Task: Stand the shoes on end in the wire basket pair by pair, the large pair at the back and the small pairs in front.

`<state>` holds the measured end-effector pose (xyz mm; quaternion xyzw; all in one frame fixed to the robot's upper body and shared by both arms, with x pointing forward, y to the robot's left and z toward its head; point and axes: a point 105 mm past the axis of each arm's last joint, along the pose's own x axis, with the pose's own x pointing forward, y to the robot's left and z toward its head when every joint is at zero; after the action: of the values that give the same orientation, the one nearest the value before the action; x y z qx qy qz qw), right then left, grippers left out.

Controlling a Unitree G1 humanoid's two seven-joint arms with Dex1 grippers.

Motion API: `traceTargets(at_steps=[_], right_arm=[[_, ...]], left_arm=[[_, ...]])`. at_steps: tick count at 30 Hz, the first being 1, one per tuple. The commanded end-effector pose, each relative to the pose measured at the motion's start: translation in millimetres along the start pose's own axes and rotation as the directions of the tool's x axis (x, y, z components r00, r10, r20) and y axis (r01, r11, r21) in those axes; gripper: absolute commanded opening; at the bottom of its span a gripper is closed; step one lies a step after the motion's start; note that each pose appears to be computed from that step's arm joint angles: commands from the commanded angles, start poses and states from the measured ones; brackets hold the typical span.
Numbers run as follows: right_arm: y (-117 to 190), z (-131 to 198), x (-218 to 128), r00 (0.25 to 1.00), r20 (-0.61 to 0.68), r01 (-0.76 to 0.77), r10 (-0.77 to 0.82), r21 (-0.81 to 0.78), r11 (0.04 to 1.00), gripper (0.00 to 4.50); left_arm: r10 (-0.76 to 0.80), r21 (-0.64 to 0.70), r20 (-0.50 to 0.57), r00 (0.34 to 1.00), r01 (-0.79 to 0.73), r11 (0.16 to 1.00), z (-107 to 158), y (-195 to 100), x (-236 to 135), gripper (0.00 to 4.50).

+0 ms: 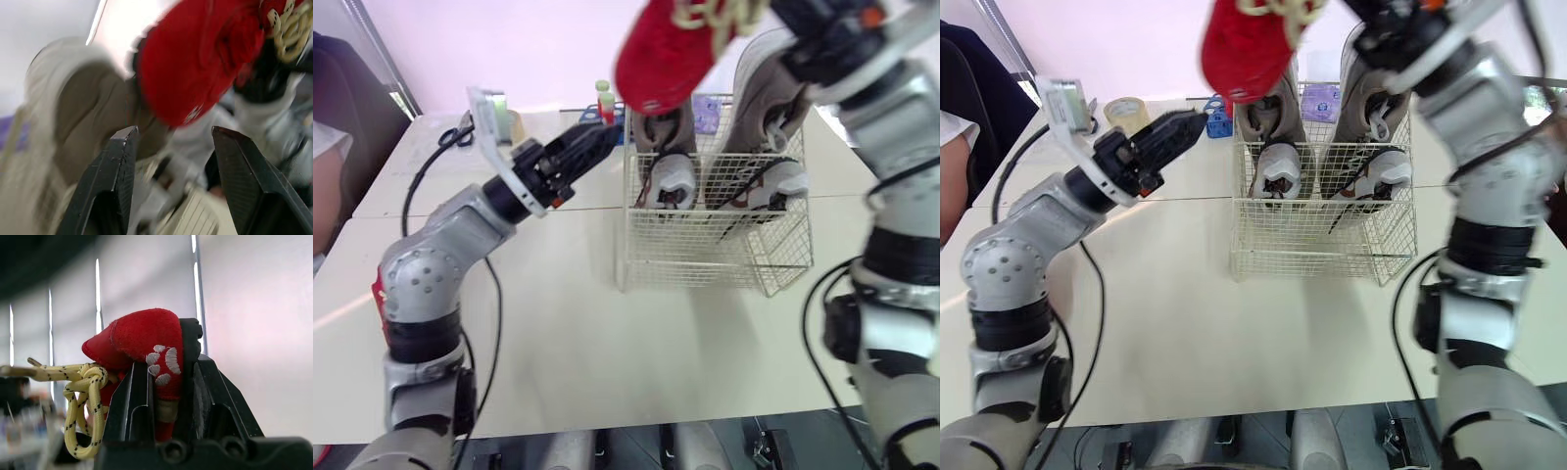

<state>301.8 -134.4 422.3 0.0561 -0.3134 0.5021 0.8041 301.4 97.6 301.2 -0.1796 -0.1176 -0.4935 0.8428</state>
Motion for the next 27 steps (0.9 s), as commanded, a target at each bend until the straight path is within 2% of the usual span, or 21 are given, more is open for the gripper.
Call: traceTargets(at_steps=[1,6,15,18,27], right_arm=[[3,32,-15,0.991,-0.078,-0.111,0.105,-0.081,0.991,0.53],[3,42,-48,0.963,-0.246,-0.124,0.107,-0.052,0.991,0.53],[29,13,-87,0.894,-0.418,-0.109,0.16,0.143,0.984,0.53],[29,-1,-100,0.864,-0.487,-0.069,0.127,0.136,0.988,0.53],[14,-12,-115,0.848,-0.528,-0.029,0.049,0.046,0.999,0.53]], left_arm=[[-0.047,0.114,-0.057,0.997,0.053,0.992,8,-18,-10,2.57],[-0.036,0.144,-0.13,0.991,0.055,0.988,11,-22,-26,2.57],[-0.084,0.061,-0.165,0.983,0.095,0.994,6,-19,-31,2.57],[-0.115,0.04,-0.165,0.98,0.123,0.992,7,-19,-27,2.57],[-0.141,-0.004,-0.133,0.981,0.141,0.99,16,-17,-24,2.57]])
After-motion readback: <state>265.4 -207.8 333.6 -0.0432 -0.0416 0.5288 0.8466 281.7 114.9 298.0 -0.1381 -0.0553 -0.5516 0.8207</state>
